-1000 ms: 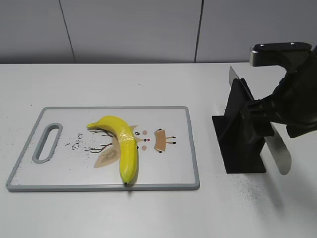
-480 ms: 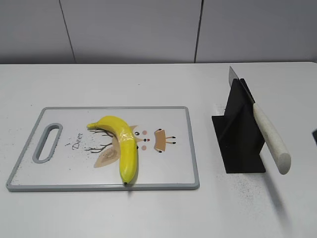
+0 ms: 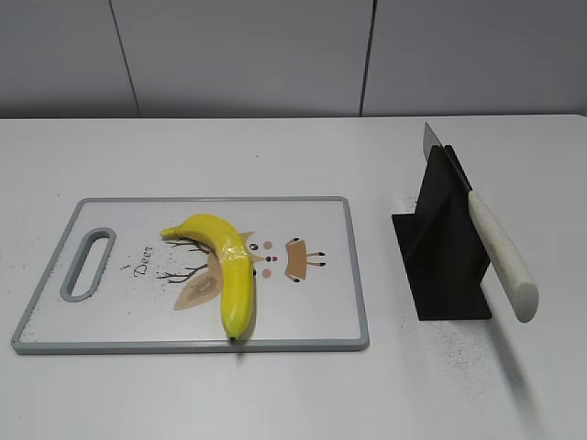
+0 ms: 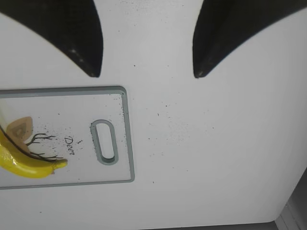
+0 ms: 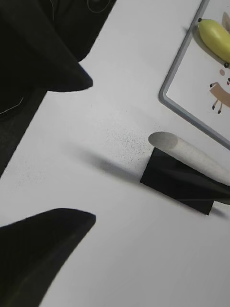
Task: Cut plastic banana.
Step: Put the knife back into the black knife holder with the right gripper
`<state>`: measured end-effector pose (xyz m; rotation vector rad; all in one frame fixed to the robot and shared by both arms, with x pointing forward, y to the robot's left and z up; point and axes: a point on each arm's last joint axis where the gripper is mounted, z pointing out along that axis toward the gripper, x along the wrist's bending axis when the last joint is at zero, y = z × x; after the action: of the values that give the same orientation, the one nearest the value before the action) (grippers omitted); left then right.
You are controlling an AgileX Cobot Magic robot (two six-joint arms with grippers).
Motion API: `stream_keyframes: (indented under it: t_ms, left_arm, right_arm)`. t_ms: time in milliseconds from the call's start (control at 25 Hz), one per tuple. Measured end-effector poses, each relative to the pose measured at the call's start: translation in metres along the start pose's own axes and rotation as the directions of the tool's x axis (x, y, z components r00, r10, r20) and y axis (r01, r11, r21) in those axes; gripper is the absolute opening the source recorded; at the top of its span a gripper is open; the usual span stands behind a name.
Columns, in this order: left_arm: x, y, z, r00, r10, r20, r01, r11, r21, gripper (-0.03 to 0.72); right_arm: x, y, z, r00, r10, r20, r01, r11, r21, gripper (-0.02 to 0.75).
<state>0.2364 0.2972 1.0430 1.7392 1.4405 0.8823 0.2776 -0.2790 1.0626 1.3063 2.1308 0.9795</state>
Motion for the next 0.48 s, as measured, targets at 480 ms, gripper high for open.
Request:
stream_keyframes:
  t_ms: [480]
  left_arm:
    - [0.0, 0.0, 0.0, 1.0, 0.0, 0.0, 0.0, 1.0, -0.001, 0.533]
  right_arm:
    - [0.0, -0.038, -0.032, 1.0, -0.009, 0.023, 0.015, 0.97, -0.243, 0.573]
